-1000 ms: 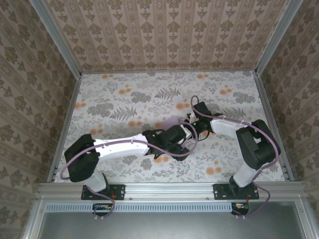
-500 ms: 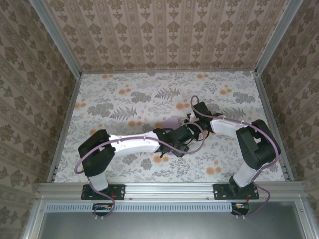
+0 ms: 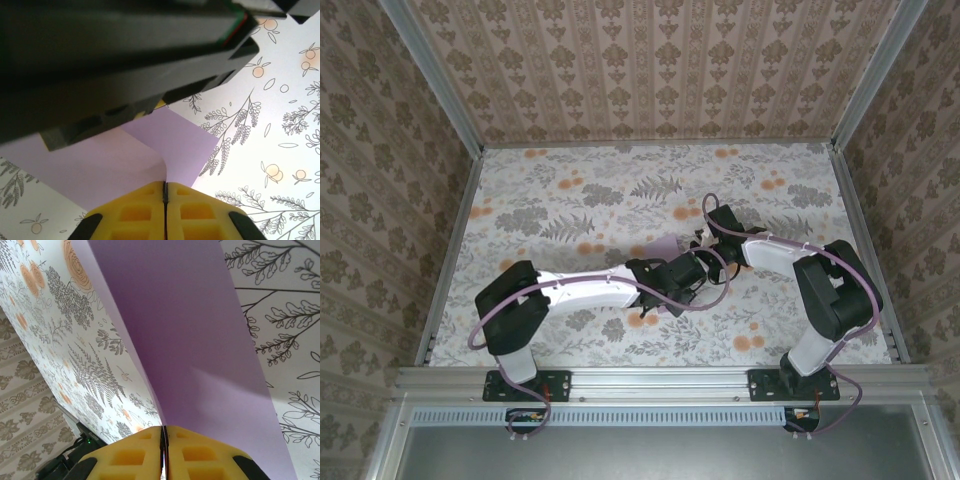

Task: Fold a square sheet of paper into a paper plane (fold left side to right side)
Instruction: Fold the triangle a second time at the center of the table.

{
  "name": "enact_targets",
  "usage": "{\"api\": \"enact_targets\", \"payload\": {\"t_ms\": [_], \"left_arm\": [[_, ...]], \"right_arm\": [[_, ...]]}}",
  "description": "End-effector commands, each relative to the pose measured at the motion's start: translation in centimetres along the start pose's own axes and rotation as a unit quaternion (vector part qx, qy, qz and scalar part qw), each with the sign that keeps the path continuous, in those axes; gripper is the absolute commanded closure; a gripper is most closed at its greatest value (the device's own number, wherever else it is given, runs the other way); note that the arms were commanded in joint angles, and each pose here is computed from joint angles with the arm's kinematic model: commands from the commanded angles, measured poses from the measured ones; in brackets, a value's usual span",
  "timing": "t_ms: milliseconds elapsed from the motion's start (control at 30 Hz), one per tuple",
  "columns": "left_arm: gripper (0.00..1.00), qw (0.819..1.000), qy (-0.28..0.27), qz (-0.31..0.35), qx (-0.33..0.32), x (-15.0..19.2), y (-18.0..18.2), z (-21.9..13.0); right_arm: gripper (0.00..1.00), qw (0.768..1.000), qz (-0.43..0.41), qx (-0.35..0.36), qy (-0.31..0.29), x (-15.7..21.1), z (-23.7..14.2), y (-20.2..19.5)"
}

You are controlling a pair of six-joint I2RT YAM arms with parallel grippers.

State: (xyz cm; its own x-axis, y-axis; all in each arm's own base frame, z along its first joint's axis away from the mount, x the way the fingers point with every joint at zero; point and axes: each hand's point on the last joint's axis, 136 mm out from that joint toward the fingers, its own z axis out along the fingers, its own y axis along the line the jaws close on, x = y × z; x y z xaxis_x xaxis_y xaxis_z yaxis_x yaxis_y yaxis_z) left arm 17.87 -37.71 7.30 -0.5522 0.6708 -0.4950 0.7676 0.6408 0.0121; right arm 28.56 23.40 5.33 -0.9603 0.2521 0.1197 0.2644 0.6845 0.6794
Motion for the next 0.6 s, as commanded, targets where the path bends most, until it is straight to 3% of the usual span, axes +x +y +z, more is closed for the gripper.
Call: {"api": "enact_targets", "payload": {"t_ms": [0,67,367,467,567], "left_arm": [[0.97,0.999,-0.023,-0.013,0.034,-0.7,-0.6,-1.4],[0.98,0.998,-0.027,-0.024,0.057,-0.7,-0.7,-1.5],[0.94,0.979,-0.062,-0.112,0.158,-1.0,-0.1,-2.6],[0.93,0.971,-0.072,-0.138,0.182,-1.1,0.3,-2.7],[0.93,0.963,-0.078,-0.164,0.200,-0.9,0.7,-2.6]], "right_arm": [[0.86,1.000,-0.016,0.005,-0.010,-0.3,-0.7,0.8],[0.84,0.999,-0.027,-0.003,-0.023,-0.7,-1.2,1.5],[0.53,0.989,-0.076,-0.018,-0.127,-2.5,-6.2,3.4],[0.51,0.985,-0.084,-0.010,-0.149,-2.0,-7.5,2.6],[0.58,0.984,-0.088,-0.006,-0.155,-0.8,-8.0,1.5]]}}
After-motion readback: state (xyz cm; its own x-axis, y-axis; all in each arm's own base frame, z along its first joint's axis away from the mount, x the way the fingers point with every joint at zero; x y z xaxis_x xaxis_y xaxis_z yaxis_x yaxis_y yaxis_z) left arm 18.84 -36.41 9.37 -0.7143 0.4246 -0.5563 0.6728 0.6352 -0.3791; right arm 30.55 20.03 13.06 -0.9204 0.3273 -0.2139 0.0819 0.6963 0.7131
